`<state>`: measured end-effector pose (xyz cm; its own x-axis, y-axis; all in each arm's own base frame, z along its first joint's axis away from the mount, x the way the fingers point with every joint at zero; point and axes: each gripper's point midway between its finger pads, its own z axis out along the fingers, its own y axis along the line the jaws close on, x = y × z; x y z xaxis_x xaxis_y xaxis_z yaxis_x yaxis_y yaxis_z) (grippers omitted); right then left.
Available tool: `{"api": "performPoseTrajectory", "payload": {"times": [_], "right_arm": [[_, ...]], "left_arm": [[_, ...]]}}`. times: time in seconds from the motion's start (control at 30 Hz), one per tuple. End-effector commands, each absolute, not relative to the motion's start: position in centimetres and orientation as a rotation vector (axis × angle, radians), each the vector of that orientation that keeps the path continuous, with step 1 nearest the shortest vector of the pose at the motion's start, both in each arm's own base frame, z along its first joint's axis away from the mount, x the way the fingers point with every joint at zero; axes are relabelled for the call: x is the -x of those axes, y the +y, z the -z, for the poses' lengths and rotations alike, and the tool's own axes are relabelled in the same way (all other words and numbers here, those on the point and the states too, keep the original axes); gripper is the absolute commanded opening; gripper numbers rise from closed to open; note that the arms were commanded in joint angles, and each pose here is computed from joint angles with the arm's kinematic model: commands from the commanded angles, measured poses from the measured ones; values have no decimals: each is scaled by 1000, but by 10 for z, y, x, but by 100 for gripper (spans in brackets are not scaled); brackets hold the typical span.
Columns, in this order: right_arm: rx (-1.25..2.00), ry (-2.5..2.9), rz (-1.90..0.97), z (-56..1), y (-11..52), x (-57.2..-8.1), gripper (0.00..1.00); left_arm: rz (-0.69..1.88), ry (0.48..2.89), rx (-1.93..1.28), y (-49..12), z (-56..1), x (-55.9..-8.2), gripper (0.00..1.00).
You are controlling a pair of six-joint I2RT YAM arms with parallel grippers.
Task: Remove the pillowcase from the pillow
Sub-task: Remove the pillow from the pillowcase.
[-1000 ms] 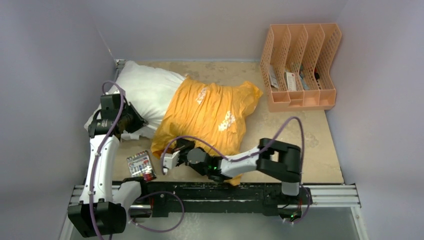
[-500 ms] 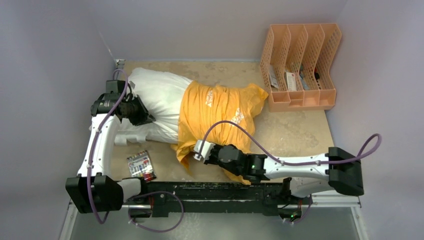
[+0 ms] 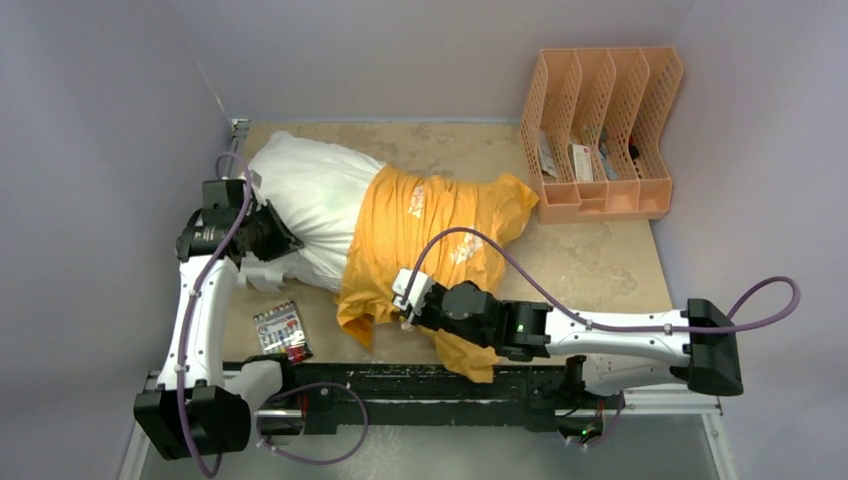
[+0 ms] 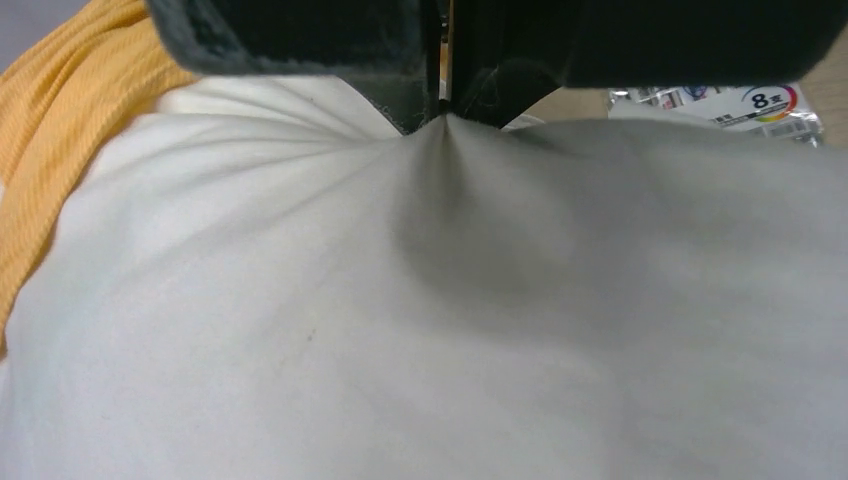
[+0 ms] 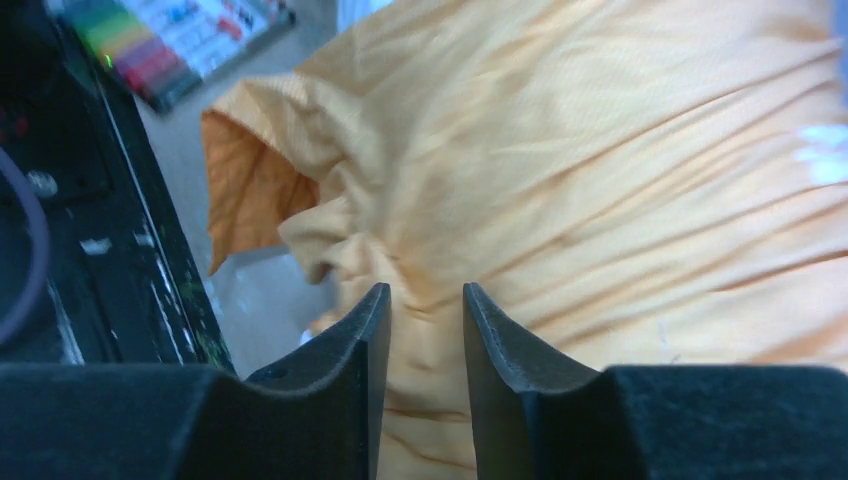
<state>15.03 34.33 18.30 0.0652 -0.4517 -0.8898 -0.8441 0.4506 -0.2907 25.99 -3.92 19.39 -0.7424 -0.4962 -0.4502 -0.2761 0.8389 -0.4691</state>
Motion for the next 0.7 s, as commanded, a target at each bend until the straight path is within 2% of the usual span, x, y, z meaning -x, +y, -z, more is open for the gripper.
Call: {"api": "performPoseTrajectory", "payload": {"times": [0.0, 0.03, 0.1, 0.17, 0.37, 0.47, 0.6, 0.67], "right_arm": [[931, 1549, -472, -275, 346, -165, 36], [892, 1551, -451, -287, 343, -170, 40], [781, 1570, -403, -305, 331, -183, 56], [642, 1619, -386, -312, 313, -198, 63], [130, 2062, -490, -253, 238, -233, 81], [75, 2145, -620, -236, 238, -226, 90], [15, 2279, -795, -213, 258, -220, 91], [-51, 2351, -800, -195, 261, -223, 87]], "left_arm": [[317, 2258, 569, 0, -202, -282, 0], [337, 2263, 563, -4, -200, -279, 0], [369, 2269, 564, -9, -198, -275, 0], [401, 2261, 568, -13, -198, -274, 0], [451, 2251, 560, -20, -203, -273, 0], [458, 2261, 562, -21, -201, -271, 0], [468, 2259, 574, -22, -198, -270, 0], [467, 2260, 575, -22, -199, -270, 0]]}}
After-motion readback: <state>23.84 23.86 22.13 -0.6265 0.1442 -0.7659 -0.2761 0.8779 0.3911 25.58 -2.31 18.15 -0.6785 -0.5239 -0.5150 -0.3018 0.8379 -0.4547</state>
